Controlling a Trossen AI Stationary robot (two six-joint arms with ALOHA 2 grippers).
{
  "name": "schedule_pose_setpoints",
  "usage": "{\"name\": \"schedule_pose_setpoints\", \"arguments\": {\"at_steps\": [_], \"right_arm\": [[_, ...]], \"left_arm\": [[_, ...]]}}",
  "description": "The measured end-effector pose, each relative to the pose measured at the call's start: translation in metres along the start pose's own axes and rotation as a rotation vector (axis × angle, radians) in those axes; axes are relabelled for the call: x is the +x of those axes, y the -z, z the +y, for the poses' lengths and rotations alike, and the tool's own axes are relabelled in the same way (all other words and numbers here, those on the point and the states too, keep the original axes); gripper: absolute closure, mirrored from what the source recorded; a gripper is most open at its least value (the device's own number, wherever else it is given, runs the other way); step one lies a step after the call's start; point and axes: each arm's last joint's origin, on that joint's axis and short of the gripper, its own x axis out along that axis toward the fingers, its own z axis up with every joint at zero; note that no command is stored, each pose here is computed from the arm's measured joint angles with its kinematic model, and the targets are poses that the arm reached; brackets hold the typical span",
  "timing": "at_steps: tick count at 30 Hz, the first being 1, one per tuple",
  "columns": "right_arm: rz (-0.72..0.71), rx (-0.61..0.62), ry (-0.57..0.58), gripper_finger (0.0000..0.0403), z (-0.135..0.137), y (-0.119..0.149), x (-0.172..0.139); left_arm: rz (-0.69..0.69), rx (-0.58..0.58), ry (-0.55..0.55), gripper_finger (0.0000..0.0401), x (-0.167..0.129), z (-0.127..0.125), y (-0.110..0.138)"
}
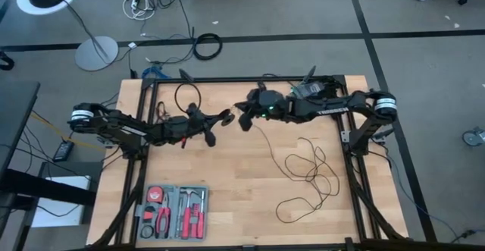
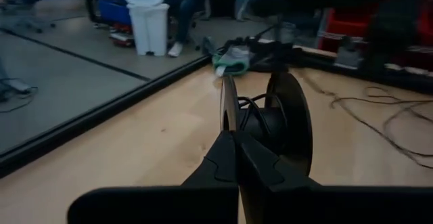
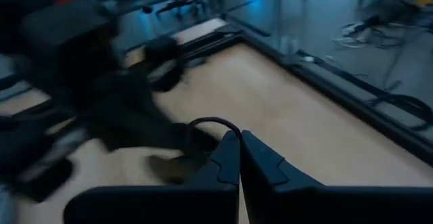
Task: Coil cords
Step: Coil the black wire on the spool
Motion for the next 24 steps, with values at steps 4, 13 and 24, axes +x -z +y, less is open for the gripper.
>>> {"name": "schedule_pose_setpoints", "arguments": {"at_steps": [4, 13, 24], "right_arm": [[0.004, -0.056, -0.066, 0.0403, 0.024, -0.002, 0.017], [0.114, -0.12, -0.103, 0.0401, 0.042, 0.03, 0.056], [0.253, -0.076, -0.057, 0.0373, 0.03, 0.084, 0.057]], "left_arm": [[-0.009, 0.004, -0.06, 0.0401, 0.003, 0.0, -0.004], [-0.076, -0.033, -0.056, 0.0401, 0.004, -0.002, -0.013], [-0.153, -0.099, 0.001, 0.0401, -0.001, -0.002, -0.017]]}}
